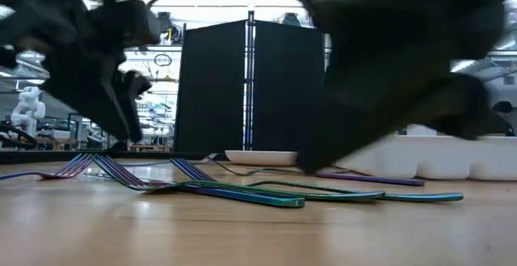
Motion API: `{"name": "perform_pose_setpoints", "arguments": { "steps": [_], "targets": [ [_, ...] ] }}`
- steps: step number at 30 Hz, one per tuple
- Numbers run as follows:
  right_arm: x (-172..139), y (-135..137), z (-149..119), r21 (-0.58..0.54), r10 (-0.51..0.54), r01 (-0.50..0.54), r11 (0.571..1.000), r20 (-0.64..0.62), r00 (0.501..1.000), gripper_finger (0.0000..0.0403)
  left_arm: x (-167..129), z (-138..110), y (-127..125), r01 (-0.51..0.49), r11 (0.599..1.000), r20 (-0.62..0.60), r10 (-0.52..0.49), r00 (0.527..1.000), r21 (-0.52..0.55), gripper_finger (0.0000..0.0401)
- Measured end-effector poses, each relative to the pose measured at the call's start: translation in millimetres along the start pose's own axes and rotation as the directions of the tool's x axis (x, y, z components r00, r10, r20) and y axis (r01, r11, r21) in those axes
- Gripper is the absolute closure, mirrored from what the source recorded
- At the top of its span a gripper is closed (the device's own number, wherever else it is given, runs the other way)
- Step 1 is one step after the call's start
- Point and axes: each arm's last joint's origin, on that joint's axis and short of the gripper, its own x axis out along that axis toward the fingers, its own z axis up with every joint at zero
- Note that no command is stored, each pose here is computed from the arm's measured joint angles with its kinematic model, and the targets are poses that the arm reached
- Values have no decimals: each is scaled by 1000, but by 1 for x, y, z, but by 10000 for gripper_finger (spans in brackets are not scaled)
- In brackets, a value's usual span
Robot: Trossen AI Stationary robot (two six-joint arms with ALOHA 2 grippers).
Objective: Sort silverware
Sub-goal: Put the purple table knife into the white silverware tray
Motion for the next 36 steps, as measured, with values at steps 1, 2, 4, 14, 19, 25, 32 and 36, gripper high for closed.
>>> {"name": "perform_pose_setpoints", "arguments": {
  "steps": [1,2,4,14,19,25,32,36],
  "targets": [
    [2,0,6,-4,6,-5,1000,9,1000,403,2,-3,2,-9,1000,-12,9,1000,-22,274],
    [5,-1,12,-9,8,-7,1000,18,1000,403,4,-5,3,-16,999,-22,16,1000,-32,274],
    [9,-2,22,-11,11,-10,1000,33,999,403,9,-7,4,-25,999,-40,24,999,-34,274],
    [15,-8,36,-18,-8,8,1000,-2,1000,403,28,-6,-5,35,999,-15,-35,999,-28,274],
    [19,-15,31,-22,-67,66,998,-40,997,403,36,-10,-13,52,998,-30,-52,998,-29,274],
    [20,-22,29,19,-138,140,990,-59,989,403,37,-13,-17,54,998,-36,-55,998,-13,274],
    [16,-34,25,121,-262,270,955,-80,962,403,37,-16,-22,67,998,-44,-67,997,2,274],
    [14,-38,24,182,-307,317,931,-81,948,403,36,-18,-26,75,997,-52,-74,996,10,274]
  ]
}}
